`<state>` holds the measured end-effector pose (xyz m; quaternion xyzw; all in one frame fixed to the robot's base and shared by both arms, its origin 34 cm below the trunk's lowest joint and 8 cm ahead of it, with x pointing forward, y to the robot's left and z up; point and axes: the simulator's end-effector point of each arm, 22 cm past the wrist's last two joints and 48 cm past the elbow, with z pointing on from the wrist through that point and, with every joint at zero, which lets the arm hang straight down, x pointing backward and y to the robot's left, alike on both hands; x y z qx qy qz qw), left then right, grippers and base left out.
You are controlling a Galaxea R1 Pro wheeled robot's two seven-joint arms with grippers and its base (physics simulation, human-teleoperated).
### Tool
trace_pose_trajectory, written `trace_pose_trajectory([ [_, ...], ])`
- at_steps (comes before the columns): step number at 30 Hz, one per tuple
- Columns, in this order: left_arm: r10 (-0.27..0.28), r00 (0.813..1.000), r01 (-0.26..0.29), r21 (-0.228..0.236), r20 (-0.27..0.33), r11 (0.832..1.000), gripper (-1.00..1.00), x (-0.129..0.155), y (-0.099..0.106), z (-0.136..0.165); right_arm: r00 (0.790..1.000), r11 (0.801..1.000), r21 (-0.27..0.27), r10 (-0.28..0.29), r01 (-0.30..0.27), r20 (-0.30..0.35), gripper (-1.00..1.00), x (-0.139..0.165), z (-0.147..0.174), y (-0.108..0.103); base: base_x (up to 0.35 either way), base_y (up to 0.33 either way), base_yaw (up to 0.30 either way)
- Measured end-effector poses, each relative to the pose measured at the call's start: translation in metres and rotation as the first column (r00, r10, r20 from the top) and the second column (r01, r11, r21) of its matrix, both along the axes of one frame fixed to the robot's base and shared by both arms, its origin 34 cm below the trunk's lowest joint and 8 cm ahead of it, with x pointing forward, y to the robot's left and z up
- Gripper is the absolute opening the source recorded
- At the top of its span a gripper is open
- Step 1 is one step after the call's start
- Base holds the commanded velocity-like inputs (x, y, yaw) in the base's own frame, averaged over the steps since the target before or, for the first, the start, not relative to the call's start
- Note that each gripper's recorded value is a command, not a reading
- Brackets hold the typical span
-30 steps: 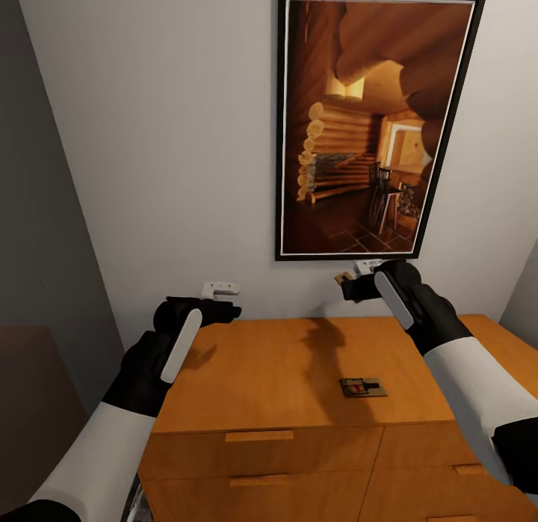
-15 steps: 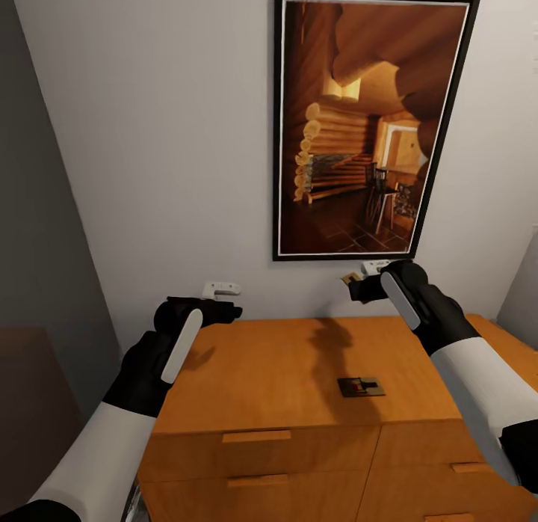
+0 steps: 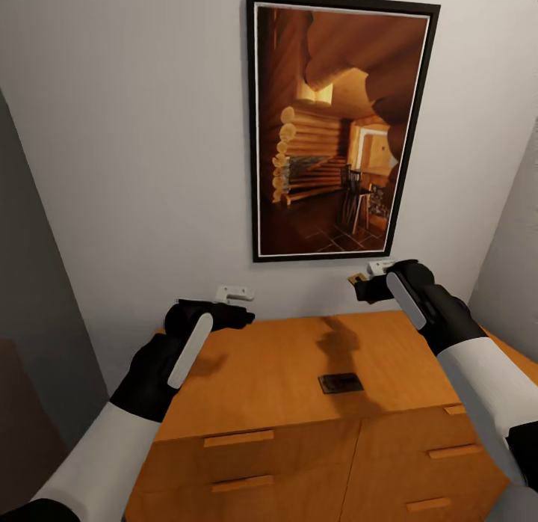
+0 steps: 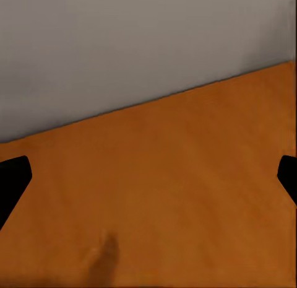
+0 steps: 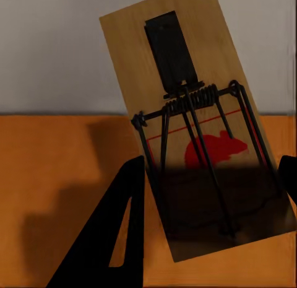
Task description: Take the four mousetraps from the cabinet in the bathroom and place them on the bathroom floor. Make sure all four end up on the same floor surface, and ensure that at least two of them are either under or directly next to the same bathroom sink.
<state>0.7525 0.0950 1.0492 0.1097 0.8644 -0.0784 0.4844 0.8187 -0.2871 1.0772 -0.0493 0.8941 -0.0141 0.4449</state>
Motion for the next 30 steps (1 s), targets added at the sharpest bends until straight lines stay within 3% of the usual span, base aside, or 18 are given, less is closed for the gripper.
trace_pose_trajectory([
  [10, -0.032, 0.999, 0.032, 0.002, -0.002, 0.999, 1.0, -0.005, -0.015, -0.001, 1.0, 1.0, -0.008, -0.009, 0.009, 0.0, -1.0, -0.001, 0.0, -0.007, 0.0, 0.0, -0.107],
  [23, -0.041, 0.999, 0.041, 0.013, 0.008, 0.999, 1.0, -0.008, -0.019, 0.003, 1.0, 1.0, -0.01, -0.012, 0.012, 0.006, -1.0, -0.002, 0.004, -0.008, 0.0, 0.0, -0.182],
  [26, -0.067, 0.998, 0.067, 0.028, 0.006, 0.997, 1.0, -0.011, -0.028, 0.0, 1.0, 1.0, -0.01, -0.012, 0.012, 0.007, -1.0, -0.002, 0.005, -0.009, 0.0, 0.0, -0.033],
  [30, -0.159, 0.987, 0.159, 0.015, -0.02, 0.987, 1.0, -0.024, -0.055, -0.009, 1.0, 1.0, -0.009, -0.011, 0.011, 0.008, -1.0, -0.002, 0.005, -0.008, 0.0, 0.0, -0.012],
])
